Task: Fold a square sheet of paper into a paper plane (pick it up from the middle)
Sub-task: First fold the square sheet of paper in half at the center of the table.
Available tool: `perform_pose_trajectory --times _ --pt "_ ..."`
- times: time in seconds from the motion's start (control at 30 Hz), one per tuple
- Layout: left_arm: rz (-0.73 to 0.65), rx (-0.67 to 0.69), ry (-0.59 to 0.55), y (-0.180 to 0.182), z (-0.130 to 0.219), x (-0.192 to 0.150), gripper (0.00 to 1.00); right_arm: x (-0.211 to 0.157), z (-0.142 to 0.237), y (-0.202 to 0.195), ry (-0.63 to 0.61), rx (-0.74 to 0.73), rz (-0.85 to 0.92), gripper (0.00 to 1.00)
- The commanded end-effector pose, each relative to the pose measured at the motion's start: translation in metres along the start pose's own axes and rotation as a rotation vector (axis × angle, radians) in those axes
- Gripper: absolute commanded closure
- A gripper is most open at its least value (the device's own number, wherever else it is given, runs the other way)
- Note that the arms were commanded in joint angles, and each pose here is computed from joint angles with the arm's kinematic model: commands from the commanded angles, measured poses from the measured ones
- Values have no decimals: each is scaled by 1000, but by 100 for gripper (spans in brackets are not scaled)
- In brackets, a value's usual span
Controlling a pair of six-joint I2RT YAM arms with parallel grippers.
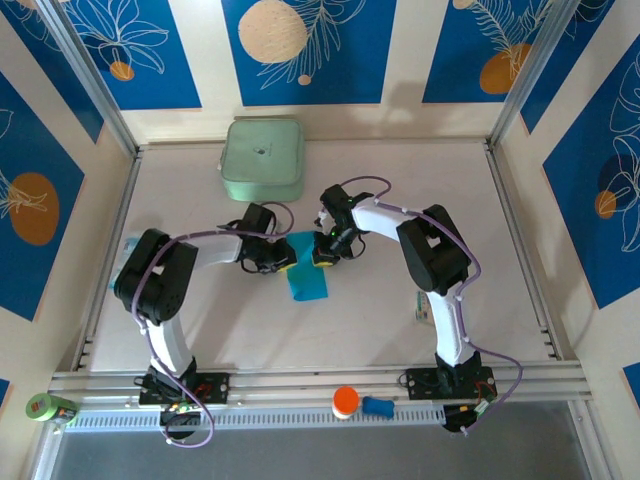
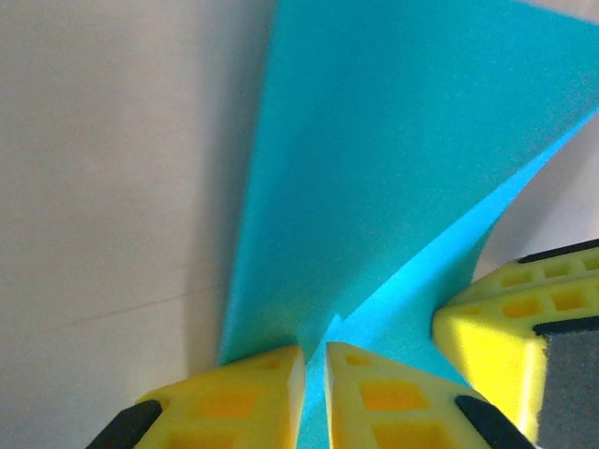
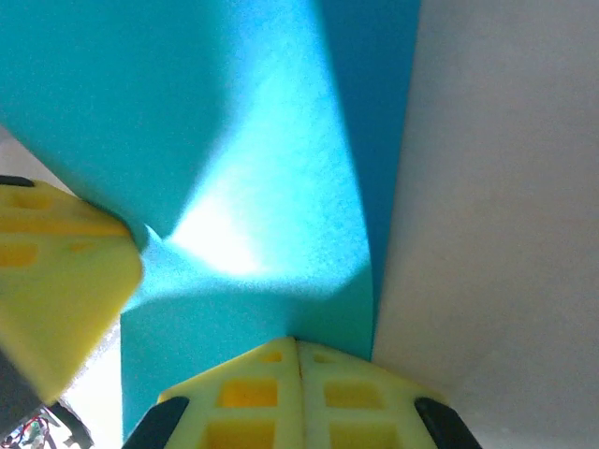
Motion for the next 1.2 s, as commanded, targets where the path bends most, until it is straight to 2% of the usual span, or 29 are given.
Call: perform_pose_trajectory --times 0.0,0.1,0.23,0.33,0.47,0.57,0.77,1.03,1.17 --pt "54 149 -72 41 17 6 82 -29 -28 -78 156 -308 -94 98" --pt "23 100 -103 28 31 12 82 -28 -30 -76 166 -296 -86 98" --pt "-39 -52 -98 -9 37 10 82 -27 -32 -74 170 -291 -86 98" --pt "-76 -131 -101 -32 34 5 82 -28 -33 -74 178 -289 -100 98" --pt "-72 -182 -63 -45 16 5 82 -29 -35 -74 188 -286 -102 98" --pt "-62 -156 -32 -44 0 8 82 -29 -35 -74 189 -290 -99 98" --pt "-31 -10 -14 -26 -13 17 82 -29 -36 -76 189 -298 -83 98" --pt "33 150 -55 32 2 33 83 -29 -35 -80 188 -321 -57 99" --pt "13 161 -66 34 12 41 83 -29 -35 -79 186 -321 -51 99"
Point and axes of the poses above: each hand's point on the last joint's axis, 136 mm out from that joint toward the fingers, its own z axis back along the fingers, its own y axis along the line the jaws close on, x = y × z, the point moved 6 cm from there along z, back along the fingers, and after that the axes turned 8 degrees about z, right-handed, at the moved point
